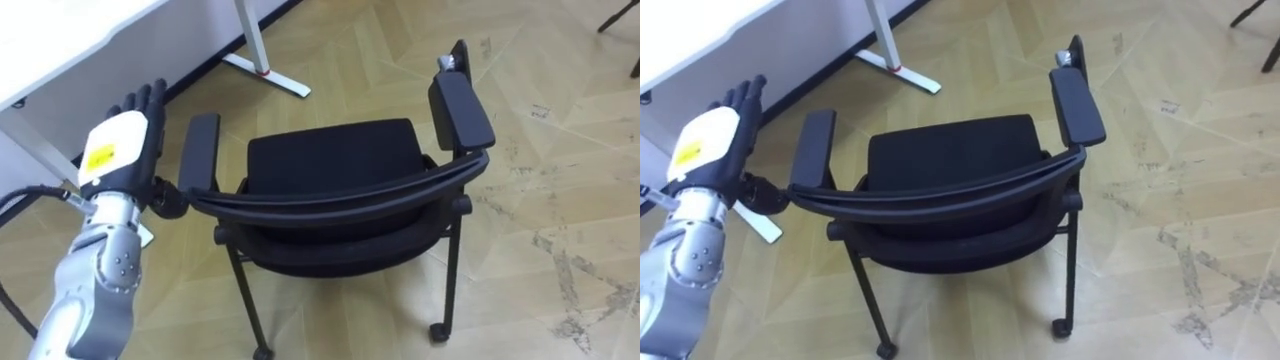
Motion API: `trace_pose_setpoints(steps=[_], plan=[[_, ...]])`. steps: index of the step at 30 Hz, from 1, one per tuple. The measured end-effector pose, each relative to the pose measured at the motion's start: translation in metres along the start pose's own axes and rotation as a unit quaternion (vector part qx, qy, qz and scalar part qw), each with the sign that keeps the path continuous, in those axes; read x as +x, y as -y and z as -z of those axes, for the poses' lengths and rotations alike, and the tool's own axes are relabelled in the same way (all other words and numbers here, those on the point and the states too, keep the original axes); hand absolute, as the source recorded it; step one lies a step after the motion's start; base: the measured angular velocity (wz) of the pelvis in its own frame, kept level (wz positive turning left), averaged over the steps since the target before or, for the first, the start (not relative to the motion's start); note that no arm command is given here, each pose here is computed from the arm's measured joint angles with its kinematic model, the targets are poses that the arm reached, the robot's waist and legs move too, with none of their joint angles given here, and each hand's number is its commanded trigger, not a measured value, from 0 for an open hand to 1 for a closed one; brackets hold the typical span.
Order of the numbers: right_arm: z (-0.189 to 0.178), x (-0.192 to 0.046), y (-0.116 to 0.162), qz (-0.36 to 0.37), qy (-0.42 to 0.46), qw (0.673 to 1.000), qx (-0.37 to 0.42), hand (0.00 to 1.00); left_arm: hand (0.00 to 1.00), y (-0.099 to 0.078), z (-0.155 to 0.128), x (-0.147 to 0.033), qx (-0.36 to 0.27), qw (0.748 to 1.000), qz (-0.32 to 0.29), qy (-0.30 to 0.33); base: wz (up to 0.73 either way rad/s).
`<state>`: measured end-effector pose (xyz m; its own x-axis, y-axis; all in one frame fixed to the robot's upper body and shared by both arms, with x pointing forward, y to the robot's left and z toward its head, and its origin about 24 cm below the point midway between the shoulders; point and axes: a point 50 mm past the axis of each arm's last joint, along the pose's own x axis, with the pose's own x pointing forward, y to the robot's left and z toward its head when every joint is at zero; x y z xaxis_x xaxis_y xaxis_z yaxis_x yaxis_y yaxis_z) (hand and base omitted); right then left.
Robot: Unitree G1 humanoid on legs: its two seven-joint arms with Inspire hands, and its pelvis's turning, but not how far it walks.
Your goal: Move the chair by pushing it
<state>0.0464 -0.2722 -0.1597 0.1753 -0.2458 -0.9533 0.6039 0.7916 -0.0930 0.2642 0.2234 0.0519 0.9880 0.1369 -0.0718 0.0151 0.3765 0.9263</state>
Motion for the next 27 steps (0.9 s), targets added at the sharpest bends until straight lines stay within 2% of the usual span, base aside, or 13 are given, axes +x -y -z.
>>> trace_pose_setpoints(steps=[11,19,27], plan=[[0.001,0.000,-0.001,-0.012,-0.002,1.000,-0.015,0.00,0.00,-0.015,-0.014,-0.003,0.067,0.995,0.072,0.024,0.00],[-0.010,0.000,0.000,-0.010,0.011,1.000,-0.020,0.00,0.00,-0.010,-0.028,-0.009,0.079,0.985,0.146,0.050,0.00],[-0.011,0.000,0.000,-0.014,0.012,1.000,-0.022,0.00,0.00,-0.018,-0.032,-0.012,0.094,0.981,0.163,0.057,0.02]])
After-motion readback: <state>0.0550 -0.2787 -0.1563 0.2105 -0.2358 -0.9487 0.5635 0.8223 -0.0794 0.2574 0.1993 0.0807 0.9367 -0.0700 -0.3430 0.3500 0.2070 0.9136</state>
